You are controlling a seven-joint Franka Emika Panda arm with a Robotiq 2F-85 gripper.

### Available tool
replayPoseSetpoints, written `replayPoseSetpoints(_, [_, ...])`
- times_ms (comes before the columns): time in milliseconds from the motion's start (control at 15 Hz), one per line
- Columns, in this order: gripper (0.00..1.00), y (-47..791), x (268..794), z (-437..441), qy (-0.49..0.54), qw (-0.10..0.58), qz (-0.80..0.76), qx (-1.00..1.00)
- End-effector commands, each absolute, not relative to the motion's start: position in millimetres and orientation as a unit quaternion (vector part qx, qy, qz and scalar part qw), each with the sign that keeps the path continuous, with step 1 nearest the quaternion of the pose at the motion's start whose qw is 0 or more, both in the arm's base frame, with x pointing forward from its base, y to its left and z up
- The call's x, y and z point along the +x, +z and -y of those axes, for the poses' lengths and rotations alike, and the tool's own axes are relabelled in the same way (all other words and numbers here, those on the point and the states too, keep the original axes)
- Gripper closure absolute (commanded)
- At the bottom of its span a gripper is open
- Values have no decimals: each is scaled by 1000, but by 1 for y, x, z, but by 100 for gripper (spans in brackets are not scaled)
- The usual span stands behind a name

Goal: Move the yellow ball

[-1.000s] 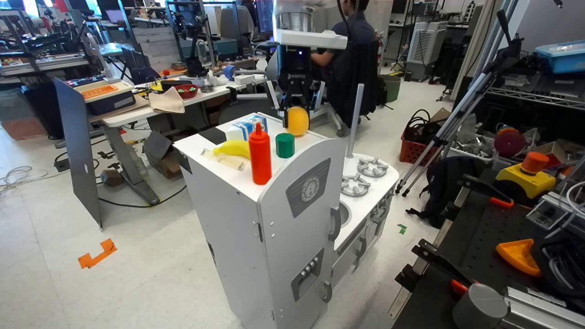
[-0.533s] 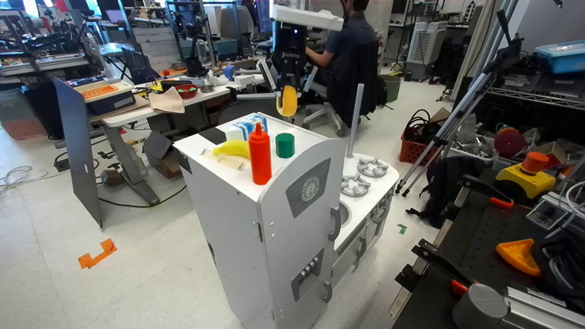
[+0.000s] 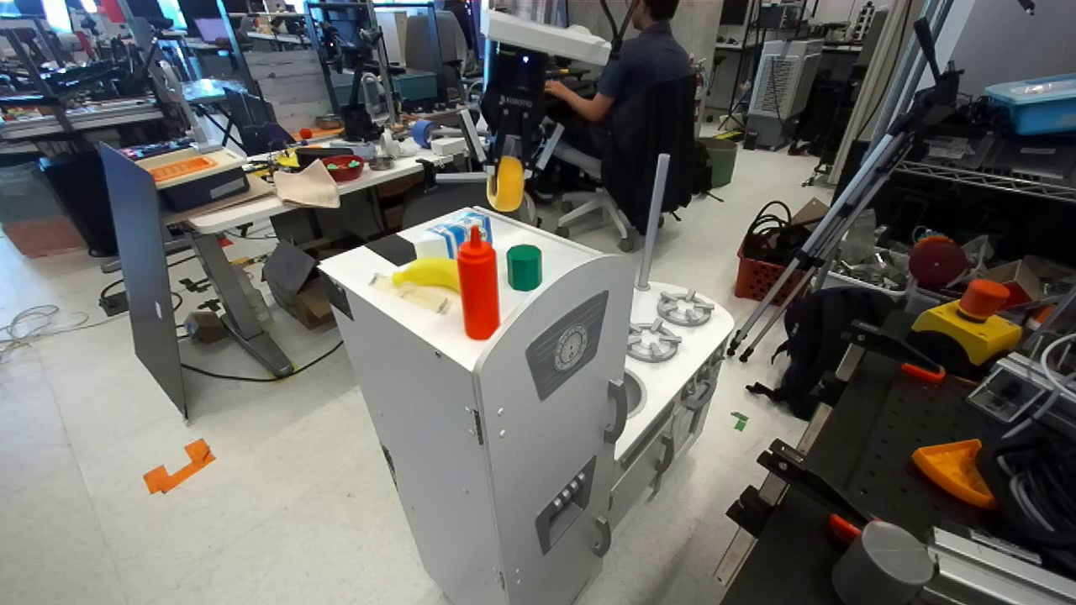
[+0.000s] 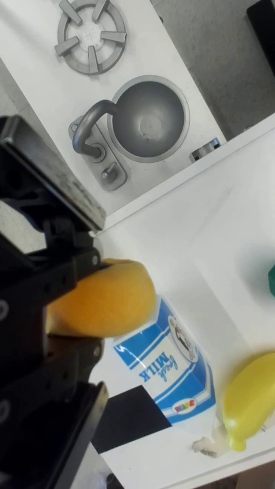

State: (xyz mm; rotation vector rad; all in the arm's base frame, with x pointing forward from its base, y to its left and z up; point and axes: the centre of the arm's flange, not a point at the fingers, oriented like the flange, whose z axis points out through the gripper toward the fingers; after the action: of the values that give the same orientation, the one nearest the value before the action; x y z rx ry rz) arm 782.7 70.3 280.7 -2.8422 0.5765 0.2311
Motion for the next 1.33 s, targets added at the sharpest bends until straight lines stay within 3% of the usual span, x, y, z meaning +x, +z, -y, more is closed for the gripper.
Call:
replayPoseSetpoints(0, [94, 278, 830, -81, 70, 130, -208, -967])
replayPoseSetpoints(1267, [94, 246, 861, -83, 44, 122, -227, -965])
